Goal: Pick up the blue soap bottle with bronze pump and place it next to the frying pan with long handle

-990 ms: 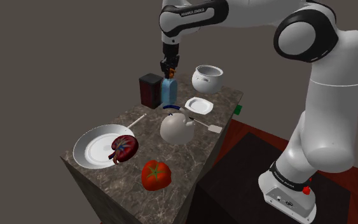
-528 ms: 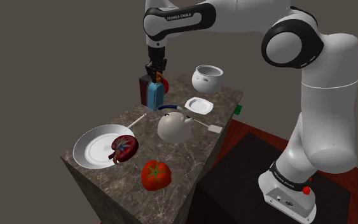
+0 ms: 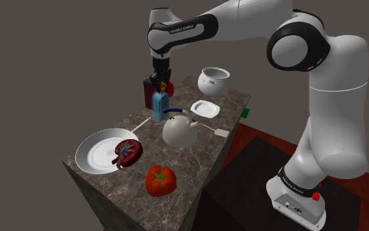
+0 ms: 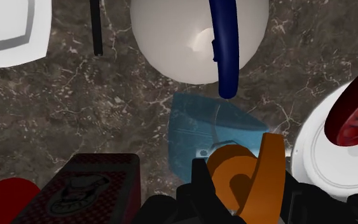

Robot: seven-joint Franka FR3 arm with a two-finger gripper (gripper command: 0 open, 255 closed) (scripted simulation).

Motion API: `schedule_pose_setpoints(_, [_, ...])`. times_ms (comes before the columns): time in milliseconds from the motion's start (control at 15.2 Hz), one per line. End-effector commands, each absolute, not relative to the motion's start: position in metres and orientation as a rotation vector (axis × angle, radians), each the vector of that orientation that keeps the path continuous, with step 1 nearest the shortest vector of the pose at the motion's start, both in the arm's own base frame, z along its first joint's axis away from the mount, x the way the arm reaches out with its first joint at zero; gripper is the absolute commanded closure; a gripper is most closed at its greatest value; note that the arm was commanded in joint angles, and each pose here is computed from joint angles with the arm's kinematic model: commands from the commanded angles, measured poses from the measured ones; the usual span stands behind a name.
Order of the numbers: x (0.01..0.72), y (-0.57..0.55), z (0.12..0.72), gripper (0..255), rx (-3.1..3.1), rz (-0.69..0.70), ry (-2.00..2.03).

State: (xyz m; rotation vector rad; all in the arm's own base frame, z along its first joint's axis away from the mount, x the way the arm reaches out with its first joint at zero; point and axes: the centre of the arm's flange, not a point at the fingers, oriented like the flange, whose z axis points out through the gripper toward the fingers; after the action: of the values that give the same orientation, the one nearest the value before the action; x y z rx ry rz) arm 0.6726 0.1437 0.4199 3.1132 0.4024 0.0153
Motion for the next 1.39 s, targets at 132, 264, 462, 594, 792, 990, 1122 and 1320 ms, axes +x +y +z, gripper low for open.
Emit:
schedule_pose_setpoints(132, [0.672,0.143,0.398,255,3.113,0.017,0.402])
schedule_pose_setpoints(264, [0.672,0.143,0.388,255,3.113,0.017,0.402])
schedule_pose_setpoints(462, [0.672,0.143,0.369,255,3.113,0.017,0.402])
schedule_pose_setpoints(594, [0.672,0.143,0.369,255,3.113,0.017,0.402])
schedule_pose_setpoints(792, [0.672,0.143,0.369,255,3.113,0.017,0.402])
schedule_pose_setpoints(990, [0.672,0.143,0.369,255,3.113,0.017,0.402])
schedule_pose_setpoints(1122, [0.672,0.143,0.369,0,3.113,0.017,0.402])
schedule_pose_setpoints(1320, [0.672,0.143,0.369,0,3.113,0.017,0.402])
